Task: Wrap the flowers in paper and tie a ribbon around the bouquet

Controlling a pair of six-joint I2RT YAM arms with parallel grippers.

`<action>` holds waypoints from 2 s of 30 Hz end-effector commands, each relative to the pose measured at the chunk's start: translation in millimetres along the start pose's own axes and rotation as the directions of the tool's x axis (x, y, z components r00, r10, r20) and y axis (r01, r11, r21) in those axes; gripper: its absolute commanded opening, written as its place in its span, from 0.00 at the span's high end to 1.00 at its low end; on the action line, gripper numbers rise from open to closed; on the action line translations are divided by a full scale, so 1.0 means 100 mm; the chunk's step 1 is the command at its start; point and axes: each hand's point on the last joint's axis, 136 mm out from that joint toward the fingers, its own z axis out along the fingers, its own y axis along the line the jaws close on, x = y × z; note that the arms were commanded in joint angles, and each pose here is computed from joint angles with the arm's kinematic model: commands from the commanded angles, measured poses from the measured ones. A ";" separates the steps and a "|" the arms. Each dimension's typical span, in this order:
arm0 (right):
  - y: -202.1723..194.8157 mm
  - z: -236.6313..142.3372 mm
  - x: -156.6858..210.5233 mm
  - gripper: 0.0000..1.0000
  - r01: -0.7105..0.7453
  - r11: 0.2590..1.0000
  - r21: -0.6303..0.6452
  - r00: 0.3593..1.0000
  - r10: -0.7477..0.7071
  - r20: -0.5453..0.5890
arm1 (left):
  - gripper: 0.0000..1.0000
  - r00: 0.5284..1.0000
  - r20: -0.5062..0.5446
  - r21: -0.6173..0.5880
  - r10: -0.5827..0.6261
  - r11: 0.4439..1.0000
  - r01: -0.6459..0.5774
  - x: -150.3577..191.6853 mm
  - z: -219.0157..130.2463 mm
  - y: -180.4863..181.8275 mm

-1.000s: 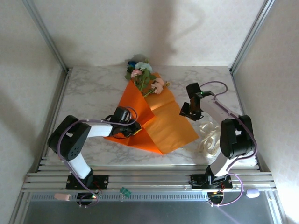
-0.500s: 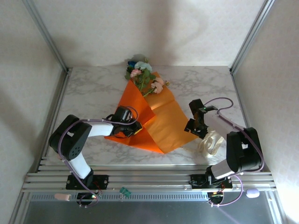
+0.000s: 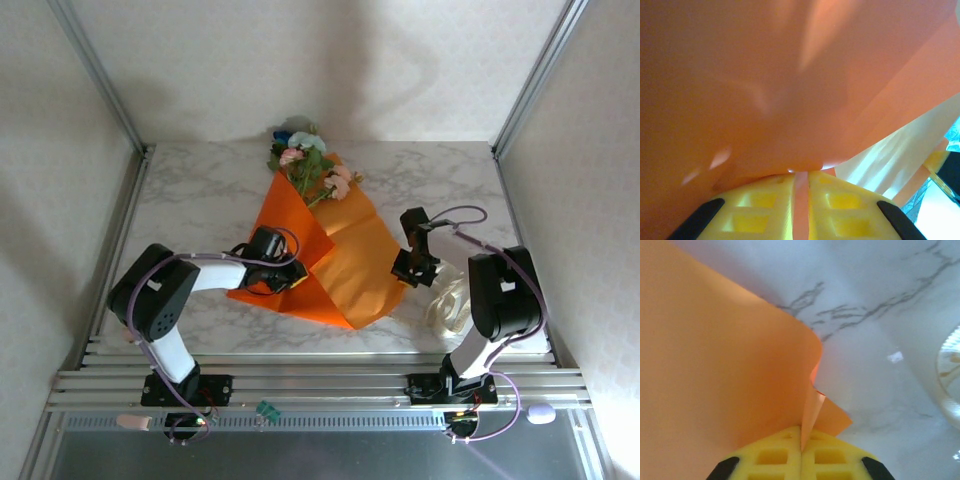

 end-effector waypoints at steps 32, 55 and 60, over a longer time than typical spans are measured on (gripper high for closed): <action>2.85 -2.14 -0.34 1.00 0.351 0.662 -0.663 0.935 -0.204 0.291 | 0.85 0.992 0.110 0.137 0.069 0.987 -0.083 0.13 0.00 -0.57; 3.34 -1.69 -0.37 1.00 0.361 0.637 -0.680 0.932 -0.265 0.247 | 0.47 0.928 0.326 0.019 0.180 0.980 -0.197 0.01 -1.29 -0.26; 3.45 -1.59 -0.31 1.00 0.359 0.635 -0.684 0.932 -0.277 0.233 | 0.37 0.901 0.349 0.096 0.259 0.946 -0.310 0.07 -1.49 -0.49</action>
